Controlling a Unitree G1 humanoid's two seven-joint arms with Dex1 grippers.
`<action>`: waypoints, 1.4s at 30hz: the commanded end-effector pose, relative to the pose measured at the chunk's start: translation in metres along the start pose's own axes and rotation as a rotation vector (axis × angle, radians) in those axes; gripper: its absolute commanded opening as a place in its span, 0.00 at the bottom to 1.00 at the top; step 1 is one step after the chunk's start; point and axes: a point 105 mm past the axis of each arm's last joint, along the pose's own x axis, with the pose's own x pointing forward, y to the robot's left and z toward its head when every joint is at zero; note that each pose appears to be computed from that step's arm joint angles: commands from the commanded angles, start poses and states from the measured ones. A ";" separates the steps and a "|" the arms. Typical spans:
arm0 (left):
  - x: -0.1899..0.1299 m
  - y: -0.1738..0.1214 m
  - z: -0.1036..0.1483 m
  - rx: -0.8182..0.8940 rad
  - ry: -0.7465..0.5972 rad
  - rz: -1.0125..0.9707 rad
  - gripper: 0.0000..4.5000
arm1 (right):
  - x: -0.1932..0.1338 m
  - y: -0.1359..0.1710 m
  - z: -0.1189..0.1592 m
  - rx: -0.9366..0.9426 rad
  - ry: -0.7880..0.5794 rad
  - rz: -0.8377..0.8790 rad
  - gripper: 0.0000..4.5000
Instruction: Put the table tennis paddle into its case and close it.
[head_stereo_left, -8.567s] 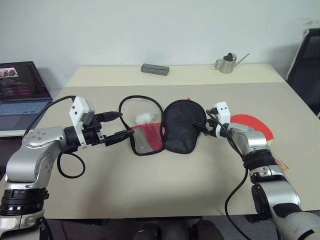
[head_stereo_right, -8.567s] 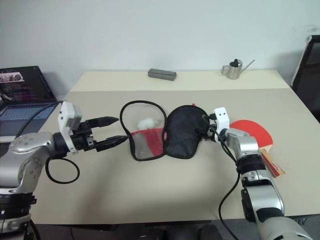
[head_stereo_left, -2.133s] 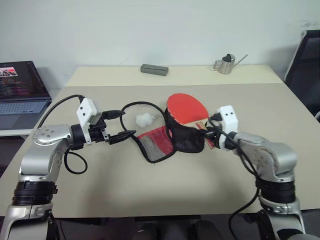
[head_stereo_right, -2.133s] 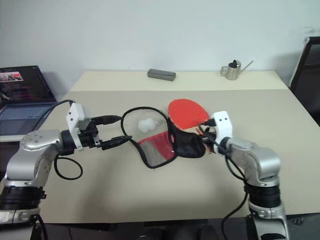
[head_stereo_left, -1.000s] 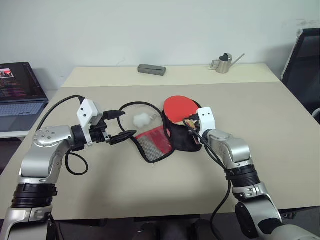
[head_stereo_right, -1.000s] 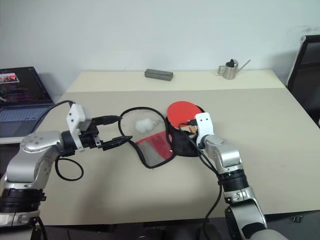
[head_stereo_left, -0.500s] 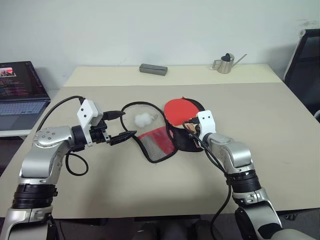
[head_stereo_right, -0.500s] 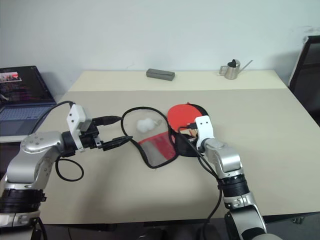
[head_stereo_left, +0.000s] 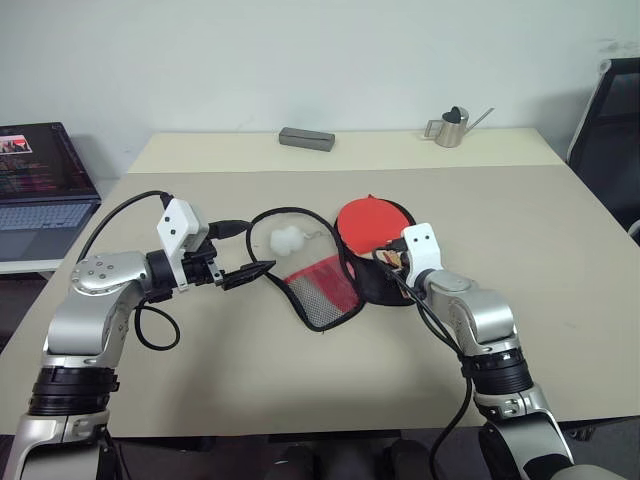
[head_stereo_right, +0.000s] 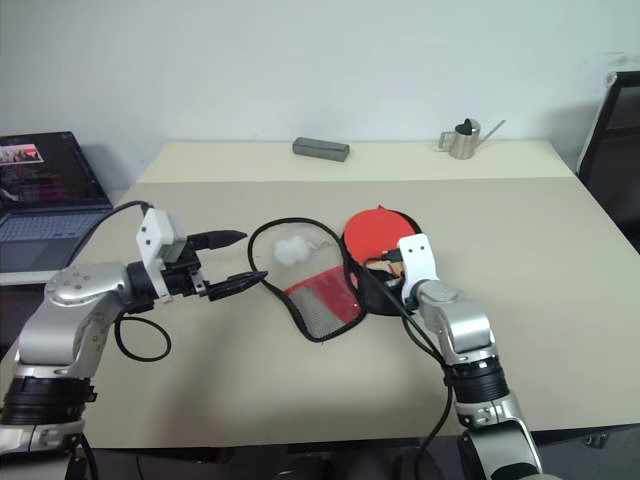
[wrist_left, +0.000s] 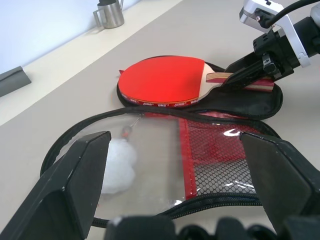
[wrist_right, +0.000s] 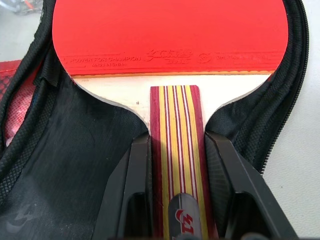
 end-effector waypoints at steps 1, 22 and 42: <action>0.001 0.003 0.011 0.044 -0.026 0.005 1.00 | -0.002 -0.001 0.012 -0.002 -0.051 -0.022 0.24; -0.006 0.009 0.011 0.040 -0.025 0.043 1.00 | -0.036 0.022 0.045 0.114 -0.171 0.087 0.74; -0.049 0.043 -0.037 -0.044 0.080 0.323 1.00 | -0.085 -0.020 0.078 -0.282 -0.289 0.539 0.30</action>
